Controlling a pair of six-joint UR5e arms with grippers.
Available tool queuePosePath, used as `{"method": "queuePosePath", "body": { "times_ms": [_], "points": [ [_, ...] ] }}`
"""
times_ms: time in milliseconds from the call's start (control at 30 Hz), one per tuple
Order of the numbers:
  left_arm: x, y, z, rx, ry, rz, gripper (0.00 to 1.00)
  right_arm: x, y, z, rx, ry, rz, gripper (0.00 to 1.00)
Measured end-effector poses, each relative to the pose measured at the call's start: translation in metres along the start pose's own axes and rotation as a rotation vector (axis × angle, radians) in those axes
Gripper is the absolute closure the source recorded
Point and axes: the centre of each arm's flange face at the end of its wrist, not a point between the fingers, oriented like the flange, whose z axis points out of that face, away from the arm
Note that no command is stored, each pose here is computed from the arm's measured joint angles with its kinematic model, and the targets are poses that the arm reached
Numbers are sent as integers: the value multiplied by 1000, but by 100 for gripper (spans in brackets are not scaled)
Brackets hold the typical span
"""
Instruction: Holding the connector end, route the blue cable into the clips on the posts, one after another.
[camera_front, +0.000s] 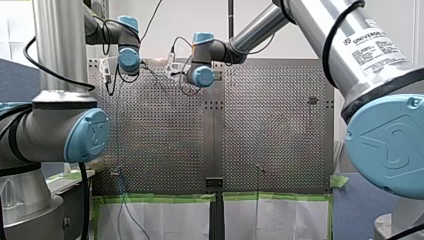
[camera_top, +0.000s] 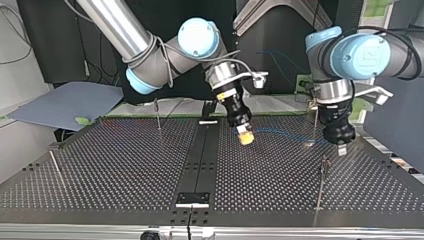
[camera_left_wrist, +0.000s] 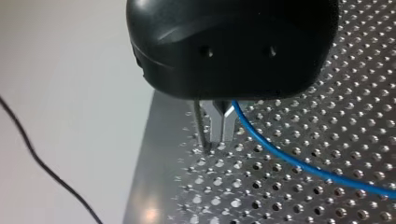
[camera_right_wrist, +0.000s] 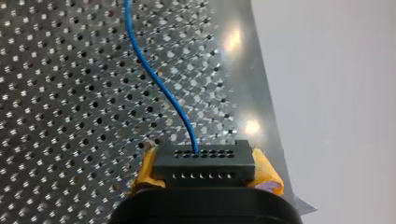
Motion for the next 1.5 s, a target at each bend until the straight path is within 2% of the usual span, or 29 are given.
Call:
{"method": "queuePosePath", "body": {
  "times_ms": [367,533,700,933,1200,1367,1500],
  "points": [
    [-1,3,6,-10,-7,5,100,13,-6,17,8,17,20,100],
    [-3,5,10,-7,-23,-4,100,2,-2,22,3,4,27,100],
    [-8,4,15,5,-45,-24,100,-1,0,27,1,6,35,100],
    [-18,7,23,4,-64,-41,100,3,6,31,-6,12,57,100],
    [-5,6,32,28,-42,-38,100,3,15,33,-18,12,57,100],
    [-5,4,36,51,-62,-63,100,3,18,34,-21,14,56,100],
    [-8,5,40,55,-86,-84,100,4,15,35,-9,17,57,100]
  ]
}}
